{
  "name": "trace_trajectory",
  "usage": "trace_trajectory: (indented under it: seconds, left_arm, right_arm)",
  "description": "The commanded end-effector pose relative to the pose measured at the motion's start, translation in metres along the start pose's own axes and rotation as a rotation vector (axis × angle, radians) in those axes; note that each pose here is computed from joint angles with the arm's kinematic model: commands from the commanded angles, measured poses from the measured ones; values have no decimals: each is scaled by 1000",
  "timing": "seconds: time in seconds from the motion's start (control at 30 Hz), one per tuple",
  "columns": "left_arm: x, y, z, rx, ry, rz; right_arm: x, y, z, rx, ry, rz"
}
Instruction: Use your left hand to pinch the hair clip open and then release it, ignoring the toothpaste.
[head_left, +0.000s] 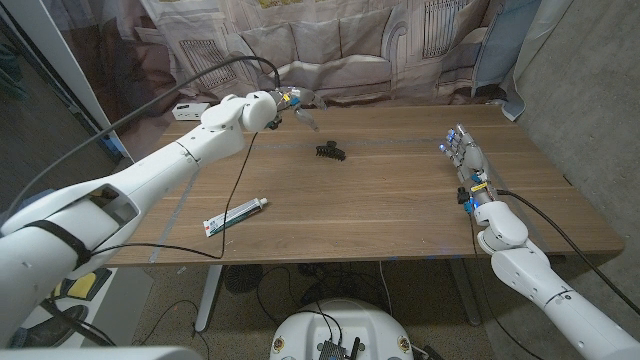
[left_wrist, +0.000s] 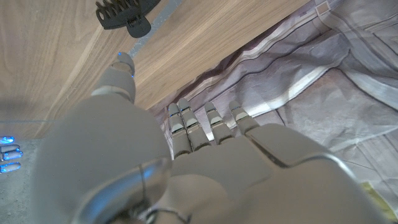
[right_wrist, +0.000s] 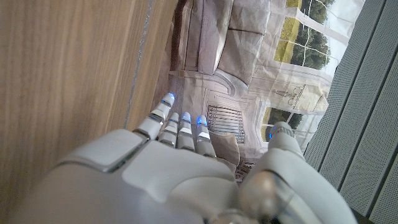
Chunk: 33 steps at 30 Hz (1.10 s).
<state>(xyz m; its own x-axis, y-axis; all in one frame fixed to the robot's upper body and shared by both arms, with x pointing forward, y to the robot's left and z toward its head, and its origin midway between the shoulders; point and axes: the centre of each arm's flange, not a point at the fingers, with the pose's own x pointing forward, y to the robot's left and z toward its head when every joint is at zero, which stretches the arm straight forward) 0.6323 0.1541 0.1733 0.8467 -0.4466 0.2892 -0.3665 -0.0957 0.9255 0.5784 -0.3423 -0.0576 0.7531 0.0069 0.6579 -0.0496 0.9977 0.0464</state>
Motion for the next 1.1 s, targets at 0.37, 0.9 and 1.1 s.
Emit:
trace_trajectory:
  seconds: [0.37,0.9,1.1]
  left_arm:
    - [37,9,8,58,-25,-183]
    - [49,0,6,60,-23,-193]
    - [51,-5,12,91,-33,-182]
  right_arm:
    - [-9,-1,1,8,0,-30]
    - [-12,0,-1,10,5,-39]
    - [-13,1,0,11,4,-41]
